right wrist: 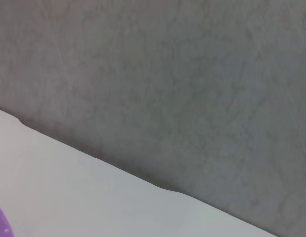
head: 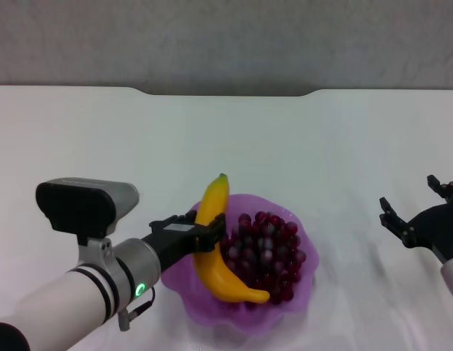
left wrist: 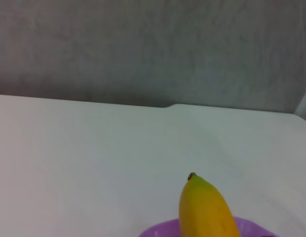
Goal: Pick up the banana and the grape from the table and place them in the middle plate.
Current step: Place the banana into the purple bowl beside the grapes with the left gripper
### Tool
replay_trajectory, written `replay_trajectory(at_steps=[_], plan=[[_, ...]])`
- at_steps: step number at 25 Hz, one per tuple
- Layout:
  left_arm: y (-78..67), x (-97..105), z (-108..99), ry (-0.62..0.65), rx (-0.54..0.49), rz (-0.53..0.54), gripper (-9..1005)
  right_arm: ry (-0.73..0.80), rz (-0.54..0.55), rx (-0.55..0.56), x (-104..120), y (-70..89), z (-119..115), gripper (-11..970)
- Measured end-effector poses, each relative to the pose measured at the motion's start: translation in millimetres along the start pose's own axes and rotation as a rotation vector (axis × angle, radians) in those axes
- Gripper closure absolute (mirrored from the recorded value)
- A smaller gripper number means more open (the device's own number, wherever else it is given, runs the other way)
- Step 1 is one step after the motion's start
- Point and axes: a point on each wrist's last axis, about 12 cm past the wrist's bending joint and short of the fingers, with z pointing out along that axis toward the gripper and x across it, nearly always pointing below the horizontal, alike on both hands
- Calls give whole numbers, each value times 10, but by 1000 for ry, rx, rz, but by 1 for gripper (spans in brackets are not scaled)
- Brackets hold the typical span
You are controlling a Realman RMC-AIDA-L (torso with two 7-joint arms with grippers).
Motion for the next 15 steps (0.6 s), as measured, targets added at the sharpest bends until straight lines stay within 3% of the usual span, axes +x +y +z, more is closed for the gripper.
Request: replay_trajectory(at_steps=[15], plan=[[-70, 78, 77, -9, -4, 81, 439, -2, 1, -1, -4, 4, 2, 56]])
